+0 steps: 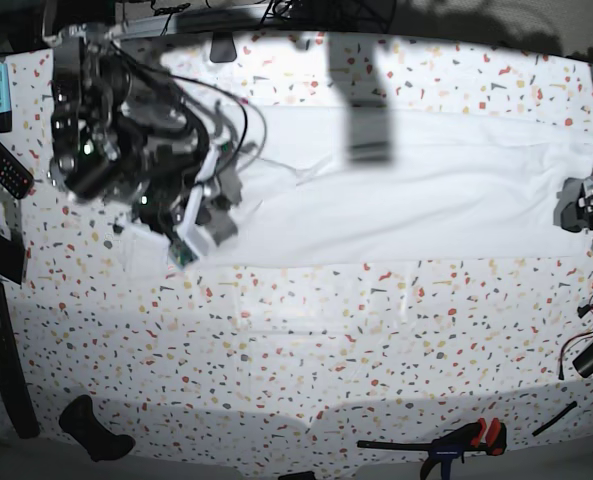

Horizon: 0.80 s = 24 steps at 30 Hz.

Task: Fold the T-shirt properly
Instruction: 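Grasp the band ends and pull the shirt flat into a long strip, then grasp the strip end with the left gripper and lift it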

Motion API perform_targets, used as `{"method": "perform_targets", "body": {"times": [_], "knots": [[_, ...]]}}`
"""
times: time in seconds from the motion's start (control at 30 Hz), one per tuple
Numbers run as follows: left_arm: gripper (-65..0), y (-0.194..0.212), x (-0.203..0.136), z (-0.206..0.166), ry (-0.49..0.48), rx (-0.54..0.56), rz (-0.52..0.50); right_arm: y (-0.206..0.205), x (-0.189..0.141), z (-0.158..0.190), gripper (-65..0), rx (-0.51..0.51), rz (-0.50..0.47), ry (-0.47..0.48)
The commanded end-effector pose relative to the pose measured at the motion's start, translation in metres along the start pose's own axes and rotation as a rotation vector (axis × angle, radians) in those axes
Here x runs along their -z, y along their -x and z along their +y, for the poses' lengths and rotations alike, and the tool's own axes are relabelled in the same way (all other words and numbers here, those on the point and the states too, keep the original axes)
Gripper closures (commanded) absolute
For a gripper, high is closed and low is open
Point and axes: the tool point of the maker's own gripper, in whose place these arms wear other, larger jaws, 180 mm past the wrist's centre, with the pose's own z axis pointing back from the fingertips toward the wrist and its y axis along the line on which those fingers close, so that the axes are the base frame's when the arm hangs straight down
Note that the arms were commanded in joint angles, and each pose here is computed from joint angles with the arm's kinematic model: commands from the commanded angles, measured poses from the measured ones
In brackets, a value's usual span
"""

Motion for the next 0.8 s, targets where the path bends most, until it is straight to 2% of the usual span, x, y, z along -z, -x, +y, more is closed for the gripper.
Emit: {"method": "perform_targets", "body": {"times": [0.0,0.1,0.2,0.27,0.4,0.5,0.67,0.77], "knots": [[-43.8,-0.021,-0.01,0.004,-0.004,0.02,-0.051,-0.008,-0.01,0.008,-21.6,-0.031,-0.043,-0.003],[-43.8,-0.026,-0.011,0.008,-0.023,0.035,-0.073,0.002,-0.026,0.039,-21.6,-0.05,-0.047,-0.035],[-43.8,-0.027,-0.012,0.024,-0.116,0.089,-0.074,0.018,-0.041,0.069,-21.6,-0.05,-0.027,-0.081],[-43.8,-0.023,-0.012,0.029,-0.139,0.101,-0.055,0.03,-0.049,0.088,-21.6,-0.038,-0.004,-0.113],[-43.8,-0.006,-0.009,0.04,-0.15,0.048,-0.021,0.05,-0.062,0.118,-21.6,-0.009,0.03,-0.178],[-43.8,0.018,-0.006,0.053,-0.155,-0.033,0.02,0.059,-0.069,0.136,-21.6,0.01,0.037,-0.224],[-43.8,0.044,0.0,0.042,-0.005,-0.186,0.026,0.072,-0.074,0.15,-21.6,0.039,0.072,-0.259],[-43.8,0.054,0.0,0.027,0.088,-0.279,0.064,0.073,-0.074,0.15,-21.6,0.04,0.073,-0.26]]}}
